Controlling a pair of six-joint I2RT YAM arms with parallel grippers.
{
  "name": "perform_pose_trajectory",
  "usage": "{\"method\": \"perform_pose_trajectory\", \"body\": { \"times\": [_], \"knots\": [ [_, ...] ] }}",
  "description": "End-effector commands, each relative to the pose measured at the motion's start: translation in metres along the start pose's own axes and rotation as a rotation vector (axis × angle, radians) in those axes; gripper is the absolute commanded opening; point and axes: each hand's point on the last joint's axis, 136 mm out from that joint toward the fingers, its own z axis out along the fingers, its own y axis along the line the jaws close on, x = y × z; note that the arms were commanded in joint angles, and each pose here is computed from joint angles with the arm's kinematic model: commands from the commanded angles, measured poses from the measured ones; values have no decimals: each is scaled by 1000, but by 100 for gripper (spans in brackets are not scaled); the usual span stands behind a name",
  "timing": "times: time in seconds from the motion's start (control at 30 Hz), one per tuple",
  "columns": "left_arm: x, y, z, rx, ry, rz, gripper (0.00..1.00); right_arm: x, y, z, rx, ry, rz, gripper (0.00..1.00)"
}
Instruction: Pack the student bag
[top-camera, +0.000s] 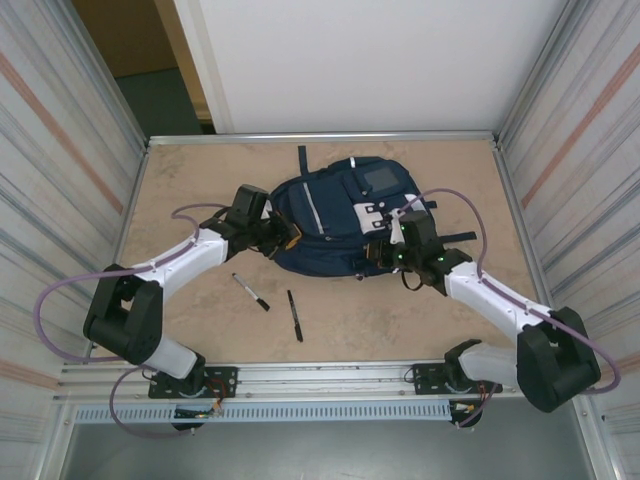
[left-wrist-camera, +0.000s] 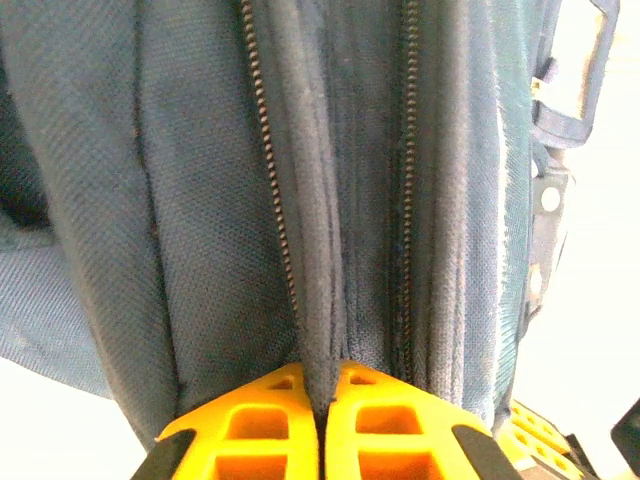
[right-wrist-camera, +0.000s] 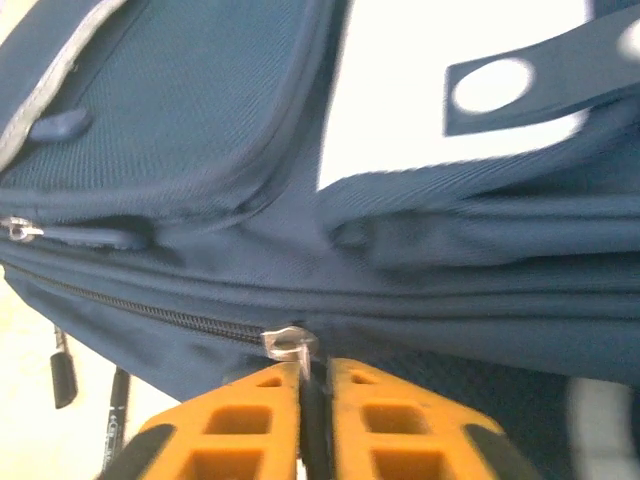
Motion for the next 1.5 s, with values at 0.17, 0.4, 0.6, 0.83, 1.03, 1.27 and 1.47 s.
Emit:
{"method": "perform_pose_trajectory", "body": {
  "times": [0.17, 0.4, 0.6, 0.83, 1.03, 1.27, 1.47],
  "knots": [
    [-32, 16, -63, -59, -153, -18, 44, -10, -40, -54, 218, -50, -106, 47],
    [-40, 1, -60, -49, -160, -59, 50, -31, 0, -44, 10, -104, -71, 52],
    [-47, -10, -25, -81, -95, -3, 49, -33, 31, -20, -42, -53, -169, 54],
    [-67, -34, 13, -107, -74, 193, 43, -28, 57, -4, -45, -22, -246, 55],
    [-73, -14, 48, -203, -49, 237, 42, -10, 71, 5, -100, 38, -277, 56],
    [-52, -45, 21, -193, -118, 297, 0, 10, 102, 9, -292, 157, -378, 57],
    [-17, -91, -6, -60, -113, 337, 0, 18, 84, 19, -280, 226, -364, 61]
  ]
}}
